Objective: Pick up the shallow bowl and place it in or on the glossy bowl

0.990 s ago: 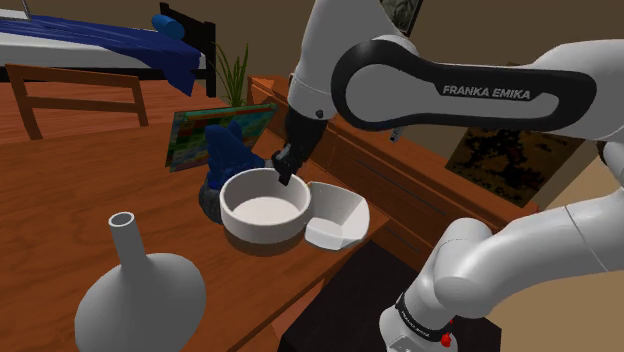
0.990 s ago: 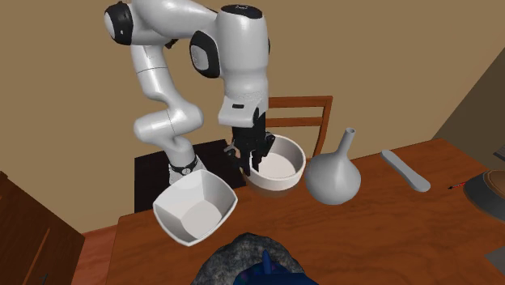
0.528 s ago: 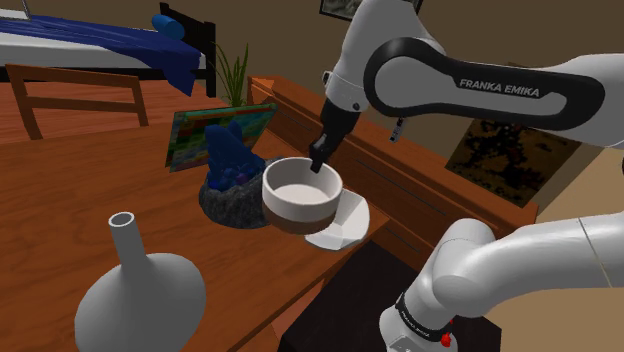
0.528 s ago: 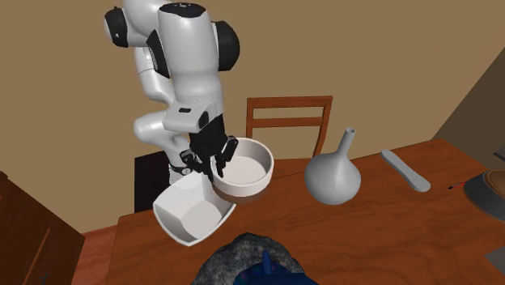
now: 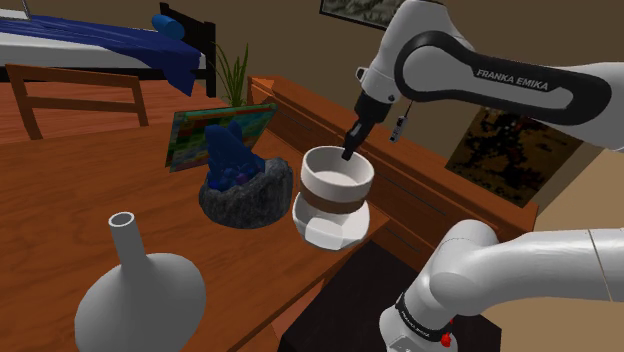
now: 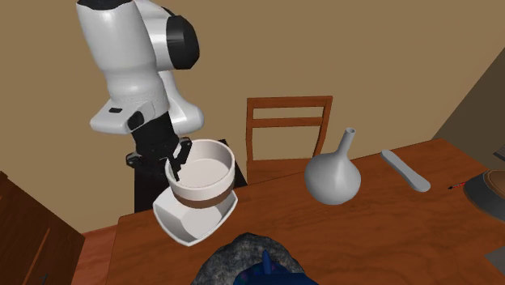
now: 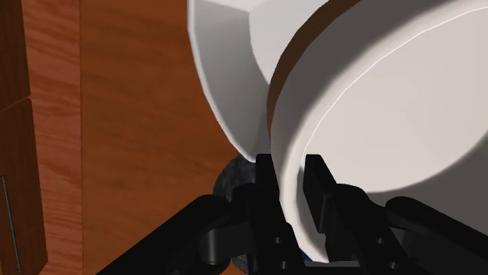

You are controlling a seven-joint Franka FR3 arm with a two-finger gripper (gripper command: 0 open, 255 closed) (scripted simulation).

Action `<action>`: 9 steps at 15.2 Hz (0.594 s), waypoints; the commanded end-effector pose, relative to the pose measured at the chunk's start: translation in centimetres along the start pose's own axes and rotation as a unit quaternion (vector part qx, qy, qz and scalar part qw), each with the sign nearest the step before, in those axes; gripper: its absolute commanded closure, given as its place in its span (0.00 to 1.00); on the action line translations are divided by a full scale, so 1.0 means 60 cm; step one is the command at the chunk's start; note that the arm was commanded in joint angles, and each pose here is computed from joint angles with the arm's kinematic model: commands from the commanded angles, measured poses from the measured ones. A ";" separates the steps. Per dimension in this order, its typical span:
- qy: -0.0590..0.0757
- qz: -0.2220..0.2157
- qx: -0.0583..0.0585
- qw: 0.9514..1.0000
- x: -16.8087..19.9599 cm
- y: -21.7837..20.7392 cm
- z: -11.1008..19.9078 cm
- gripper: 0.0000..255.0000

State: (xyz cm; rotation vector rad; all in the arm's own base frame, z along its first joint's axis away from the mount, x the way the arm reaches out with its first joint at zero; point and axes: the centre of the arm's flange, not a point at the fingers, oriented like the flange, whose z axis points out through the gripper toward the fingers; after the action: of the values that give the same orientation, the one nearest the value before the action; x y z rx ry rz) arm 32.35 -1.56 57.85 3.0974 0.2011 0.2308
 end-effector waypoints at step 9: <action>0.000 -0.001 0.000 1.000 -0.031 0.066 0.056 1.00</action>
State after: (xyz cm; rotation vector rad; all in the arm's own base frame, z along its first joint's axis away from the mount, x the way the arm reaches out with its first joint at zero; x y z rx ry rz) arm 31.93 -5.47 54.44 3.0983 0.2249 0.2044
